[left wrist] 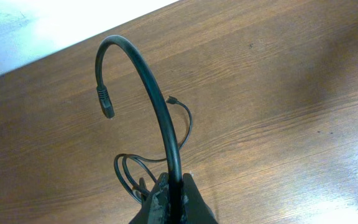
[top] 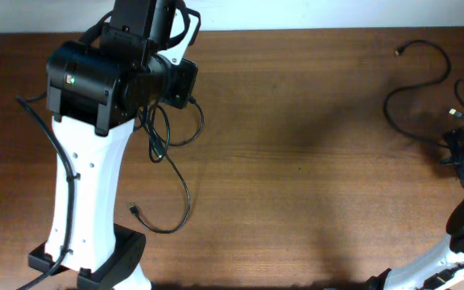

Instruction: Untangle cables

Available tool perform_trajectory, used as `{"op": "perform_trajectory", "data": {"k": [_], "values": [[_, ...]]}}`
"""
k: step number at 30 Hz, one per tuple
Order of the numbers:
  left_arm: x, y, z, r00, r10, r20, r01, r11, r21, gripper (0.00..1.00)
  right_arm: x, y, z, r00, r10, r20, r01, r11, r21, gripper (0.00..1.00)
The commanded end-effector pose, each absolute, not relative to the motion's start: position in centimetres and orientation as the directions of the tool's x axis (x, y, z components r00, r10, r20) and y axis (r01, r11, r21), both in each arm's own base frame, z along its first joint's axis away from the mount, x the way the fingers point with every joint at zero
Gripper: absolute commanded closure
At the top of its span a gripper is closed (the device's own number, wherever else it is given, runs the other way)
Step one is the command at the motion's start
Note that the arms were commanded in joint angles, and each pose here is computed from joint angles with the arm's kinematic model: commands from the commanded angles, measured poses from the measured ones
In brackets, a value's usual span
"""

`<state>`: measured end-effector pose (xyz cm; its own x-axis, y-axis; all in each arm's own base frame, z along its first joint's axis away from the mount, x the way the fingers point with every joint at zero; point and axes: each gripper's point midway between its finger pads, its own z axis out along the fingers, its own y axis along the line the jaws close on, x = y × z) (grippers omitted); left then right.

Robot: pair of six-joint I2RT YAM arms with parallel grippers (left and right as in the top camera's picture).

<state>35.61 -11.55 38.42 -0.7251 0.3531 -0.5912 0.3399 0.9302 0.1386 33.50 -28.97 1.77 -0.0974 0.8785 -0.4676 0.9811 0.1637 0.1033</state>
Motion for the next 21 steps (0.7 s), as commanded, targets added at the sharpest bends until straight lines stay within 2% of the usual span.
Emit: {"op": "perform_trajectory", "data": {"k": [1, 2, 3, 4, 14, 15, 16, 17, 19, 21], "values": [[35.4, -11.7, 38.8, -0.712, 0.362, -0.601, 0.357, 0.925, 0.134, 1.00, 33.9, -29.5, 3.6, 0.038, 0.880, -0.474, 0.979, 0.063, 0.195, 0.47], [35.4, -11.8, 38.8, -0.712, 0.362, -0.602, 0.363, 0.923, 0.126, 1.00, 34.0, -29.5, 3.6, 0.047, 0.880, -0.472, 0.978, 0.054, 0.199, 0.55], [35.4, -11.9, 38.8, -0.712, 0.362, -0.602, 0.365, 0.923, 0.123, 1.00, 34.0, -29.6, 3.5, 0.052, 0.881, -0.471, 0.978, 0.050, 0.201, 0.79], [35.4, -11.9, 38.8, -0.712, 0.362, -0.602, 0.364, 0.923, 0.124, 1.00, 34.0, -29.6, 3.5, 0.052, 0.880, -0.472, 0.978, 0.051, 0.202, 0.96], [35.4, -11.9, 38.8, -0.712, 0.362, -0.602, 0.364, 0.923, 0.124, 1.00, 36.2, -29.9, 4.3, 0.043, 0.861, -0.508, 0.959, 0.107, 0.261, 0.96], [35.4, -11.9, 38.8, -0.712, 0.362, -0.602, 0.364, 0.923, 0.124, 1.00, 36.1, -29.8, 4.2, 0.039, 0.862, -0.505, 0.961, 0.106, 0.255, 0.89], [35.4, -11.9, 38.8, -0.712, 0.362, -0.602, 0.364, 0.923, 0.124, 1.00, 35.9, -29.7, 4.1, 0.037, 0.864, -0.502, 0.963, 0.104, 0.249, 0.58], [35.4, -11.9, 38.8, -0.712, 0.362, -0.602, 0.364, 0.923, 0.124, 1.00, 35.7, -29.6, 4.0, 0.033, 0.866, -0.500, 0.966, 0.102, 0.239, 0.01], [35.4, -11.9, 38.8, -0.712, 0.362, -0.602, 0.364, 0.923, 0.124, 1.00, 35.3, -29.4, 3.7, 0.027, 0.871, -0.491, 0.970, 0.096, 0.223, 0.02], [35.4, -11.9, 38.8, -0.712, 0.362, -0.602, 0.364, 0.923, 0.124, 1.00, 34.3, -28.6, 2.8, 0.073, 0.895, -0.440, 0.977, 0.024, 0.210, 0.01]]}}
